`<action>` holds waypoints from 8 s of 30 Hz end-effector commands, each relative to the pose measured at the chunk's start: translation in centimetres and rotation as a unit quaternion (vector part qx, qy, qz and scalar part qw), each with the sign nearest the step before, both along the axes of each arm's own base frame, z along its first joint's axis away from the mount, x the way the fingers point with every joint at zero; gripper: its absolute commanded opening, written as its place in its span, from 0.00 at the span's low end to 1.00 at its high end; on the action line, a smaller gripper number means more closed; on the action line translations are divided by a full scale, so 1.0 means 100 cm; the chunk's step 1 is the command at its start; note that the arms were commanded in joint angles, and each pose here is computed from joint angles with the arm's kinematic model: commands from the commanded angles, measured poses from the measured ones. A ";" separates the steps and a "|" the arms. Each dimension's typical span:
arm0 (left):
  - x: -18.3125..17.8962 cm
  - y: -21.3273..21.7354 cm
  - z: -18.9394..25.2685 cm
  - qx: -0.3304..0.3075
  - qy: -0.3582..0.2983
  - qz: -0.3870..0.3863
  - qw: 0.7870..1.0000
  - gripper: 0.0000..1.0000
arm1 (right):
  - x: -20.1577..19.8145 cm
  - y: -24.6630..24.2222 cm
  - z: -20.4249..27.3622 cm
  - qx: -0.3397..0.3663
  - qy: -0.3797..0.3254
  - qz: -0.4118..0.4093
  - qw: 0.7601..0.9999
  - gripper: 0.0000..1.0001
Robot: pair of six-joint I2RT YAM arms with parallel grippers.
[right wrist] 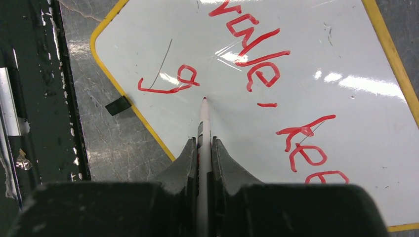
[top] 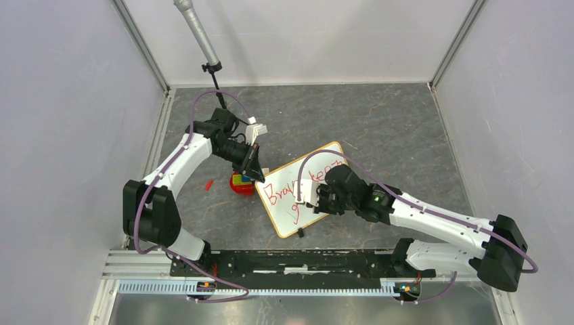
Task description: Write a sentence on the whiteboard
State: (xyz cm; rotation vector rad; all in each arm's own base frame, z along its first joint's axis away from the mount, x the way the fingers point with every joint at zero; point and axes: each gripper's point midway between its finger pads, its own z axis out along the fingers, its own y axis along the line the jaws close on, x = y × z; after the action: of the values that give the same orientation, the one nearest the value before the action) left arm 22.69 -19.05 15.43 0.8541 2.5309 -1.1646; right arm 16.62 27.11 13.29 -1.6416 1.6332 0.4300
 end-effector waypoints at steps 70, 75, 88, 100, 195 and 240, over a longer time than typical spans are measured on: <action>0.012 0.005 -0.010 0.024 -0.029 0.002 0.999 0.03 | 0.002 0.011 0.012 0.002 -0.016 0.015 1.000 0.00; 0.012 0.005 -0.009 0.022 -0.029 0.002 0.999 0.02 | 0.003 -0.002 0.017 0.011 -0.018 0.005 1.000 0.00; 0.012 0.004 -0.008 0.020 -0.031 0.001 0.999 0.02 | 0.008 -0.010 0.000 -0.005 -0.001 -0.015 1.000 0.00; 0.013 0.004 -0.010 0.022 -0.029 0.000 0.999 0.02 | 0.025 -0.026 -0.005 -0.028 -0.028 -0.065 0.997 0.00; 0.010 0.005 -0.007 0.020 -0.033 0.001 0.999 0.02 | 0.006 -0.036 -0.024 -0.060 -0.004 -0.030 0.998 0.00; 0.012 0.005 -0.009 0.023 -0.031 0.002 0.999 0.02 | 0.005 -0.044 -0.019 -0.049 0.000 -0.035 0.998 0.00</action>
State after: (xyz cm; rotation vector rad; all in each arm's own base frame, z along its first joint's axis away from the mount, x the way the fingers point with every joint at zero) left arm 22.72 -19.05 15.48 0.8558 2.5257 -1.1615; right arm 17.93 22.84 12.16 -1.5923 1.7337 0.2952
